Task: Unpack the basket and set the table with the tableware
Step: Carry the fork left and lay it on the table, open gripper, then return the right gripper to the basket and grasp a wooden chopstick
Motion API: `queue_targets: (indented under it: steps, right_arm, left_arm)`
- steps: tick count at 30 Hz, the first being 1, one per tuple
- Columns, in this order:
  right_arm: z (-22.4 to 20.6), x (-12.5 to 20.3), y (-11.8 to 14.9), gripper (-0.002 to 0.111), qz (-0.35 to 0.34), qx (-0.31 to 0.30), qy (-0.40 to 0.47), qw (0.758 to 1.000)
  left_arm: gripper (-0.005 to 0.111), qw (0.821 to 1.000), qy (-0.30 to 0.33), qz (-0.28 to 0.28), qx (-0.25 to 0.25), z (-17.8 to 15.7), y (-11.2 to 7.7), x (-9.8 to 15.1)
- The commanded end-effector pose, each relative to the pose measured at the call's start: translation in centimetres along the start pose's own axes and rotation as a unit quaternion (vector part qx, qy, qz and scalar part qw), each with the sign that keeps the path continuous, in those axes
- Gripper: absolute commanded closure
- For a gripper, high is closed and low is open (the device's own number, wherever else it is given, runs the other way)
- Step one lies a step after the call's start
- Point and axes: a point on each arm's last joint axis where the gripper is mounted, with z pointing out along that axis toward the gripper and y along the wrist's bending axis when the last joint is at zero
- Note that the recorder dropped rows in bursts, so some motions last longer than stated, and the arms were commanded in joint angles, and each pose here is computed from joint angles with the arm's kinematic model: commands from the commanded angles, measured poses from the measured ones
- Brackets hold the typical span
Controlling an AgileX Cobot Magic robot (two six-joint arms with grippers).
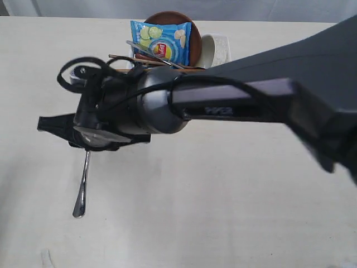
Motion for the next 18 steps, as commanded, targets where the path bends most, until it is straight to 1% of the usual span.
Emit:
queue_targets:
  steps: [1, 3, 5, 7, 10, 12, 14, 18]
  right_arm:
    - [-6.7, -3.5, 2.1, 0.073, -0.041, -0.092, -0.077, 0.992]
    - [-10.1, -5.0, 2.5, 0.073, -0.075, -0.121, -0.121, 0.982]
    - [-13.3, -6.9, 2.0, 0.073, -0.101, -0.121, -0.171, 0.973]
    - [-15.7, -8.6, 0.9, 0.073, -0.119, -0.101, -0.210, 0.965]
    - [-18.7, -11.5, -1.8, 0.073, -0.138, -0.054, -0.254, 0.956]
    - [-20.1, -12.9, -3.5, 0.073, -0.146, -0.028, -0.269, 0.951]
    - [-20.9, -14.2, -5.2, 0.073, -0.169, 0.003, -0.273, 0.947]
    - [-20.5, -16.0, -8.4, 0.073, -0.214, 0.047, -0.235, 0.947]
  left_arm:
    - [0.107, 1.000, 0.000, -0.002, 0.003, 0.0, 0.0, 0.1]
    - [0.107, 1.000, 0.000, -0.002, 0.003, 0.0, 0.0, 0.1]
    - [0.107, 1.000, 0.000, -0.002, 0.003, 0.0, 0.0, 0.1]
    - [0.107, 1.000, 0.000, -0.002, 0.003, 0.0, 0.0, 0.1]
    - [0.107, 1.000, 0.000, -0.002, 0.003, 0.0, 0.0, 0.1]
    - [0.107, 1.000, 0.000, -0.002, 0.003, 0.0, 0.0, 0.1]
    - [0.107, 1.000, 0.000, -0.002, 0.003, 0.0, 0.0, 0.1]
    - [0.107, 1.000, 0.000, -0.002, 0.003, 0.0, 0.0, 0.1]
